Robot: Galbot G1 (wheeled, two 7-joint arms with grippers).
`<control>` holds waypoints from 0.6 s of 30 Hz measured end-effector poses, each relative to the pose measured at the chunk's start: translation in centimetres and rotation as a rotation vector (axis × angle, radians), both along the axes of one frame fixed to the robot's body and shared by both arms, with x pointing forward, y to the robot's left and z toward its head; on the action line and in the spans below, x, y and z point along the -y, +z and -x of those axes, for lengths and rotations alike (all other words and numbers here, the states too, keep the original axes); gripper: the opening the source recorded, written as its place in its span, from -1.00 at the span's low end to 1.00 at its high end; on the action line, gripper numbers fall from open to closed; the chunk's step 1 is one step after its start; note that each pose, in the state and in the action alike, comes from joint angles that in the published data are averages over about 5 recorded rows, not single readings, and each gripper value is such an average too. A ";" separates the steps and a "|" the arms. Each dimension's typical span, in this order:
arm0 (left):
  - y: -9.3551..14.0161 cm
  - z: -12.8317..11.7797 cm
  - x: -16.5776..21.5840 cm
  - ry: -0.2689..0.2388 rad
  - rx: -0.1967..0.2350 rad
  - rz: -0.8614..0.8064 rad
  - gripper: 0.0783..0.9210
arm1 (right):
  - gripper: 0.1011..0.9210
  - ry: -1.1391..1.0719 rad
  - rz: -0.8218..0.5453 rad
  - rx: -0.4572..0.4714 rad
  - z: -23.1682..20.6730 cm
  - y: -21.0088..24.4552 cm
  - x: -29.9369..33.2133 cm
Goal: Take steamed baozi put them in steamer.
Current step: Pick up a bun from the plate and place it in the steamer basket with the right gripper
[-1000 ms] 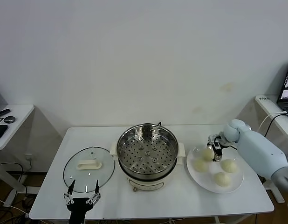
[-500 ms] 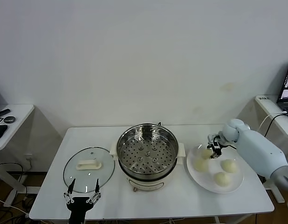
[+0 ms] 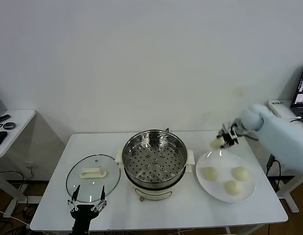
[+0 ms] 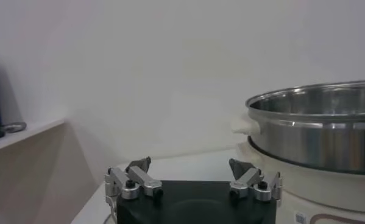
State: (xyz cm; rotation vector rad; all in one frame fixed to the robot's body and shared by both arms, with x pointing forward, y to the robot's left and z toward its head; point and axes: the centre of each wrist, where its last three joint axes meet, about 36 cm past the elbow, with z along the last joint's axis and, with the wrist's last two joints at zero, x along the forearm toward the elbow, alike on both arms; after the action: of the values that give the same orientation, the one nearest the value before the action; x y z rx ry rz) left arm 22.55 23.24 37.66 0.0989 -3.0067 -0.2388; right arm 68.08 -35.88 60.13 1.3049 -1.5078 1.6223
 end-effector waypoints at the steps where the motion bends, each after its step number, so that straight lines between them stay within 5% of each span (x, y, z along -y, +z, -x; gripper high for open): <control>1: 0.0 -0.1 0.0 0.000 0.002 0.001 0.77 | -0.05 0.021 -0.013 0.014 -0.2 1.3 -0.7; 9: 0.2 -0.6 -0.2 0.009 0.016 0.012 0.77 | -0.01 0.248 -0.074 0.058 -1.1 8.9 -9.2; 18: 0.3 -1.2 -0.6 0.030 0.029 0.014 0.77 | 0.00 0.563 -0.007 0.005 -1.8 8.9 -20.9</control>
State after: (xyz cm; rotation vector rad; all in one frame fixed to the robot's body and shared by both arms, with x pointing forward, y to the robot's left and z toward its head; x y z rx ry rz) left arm 23.71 23.83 38.00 0.1479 -3.0329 -0.2150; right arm 69.90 -14.93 69.03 1.8445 -1.2072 1.9498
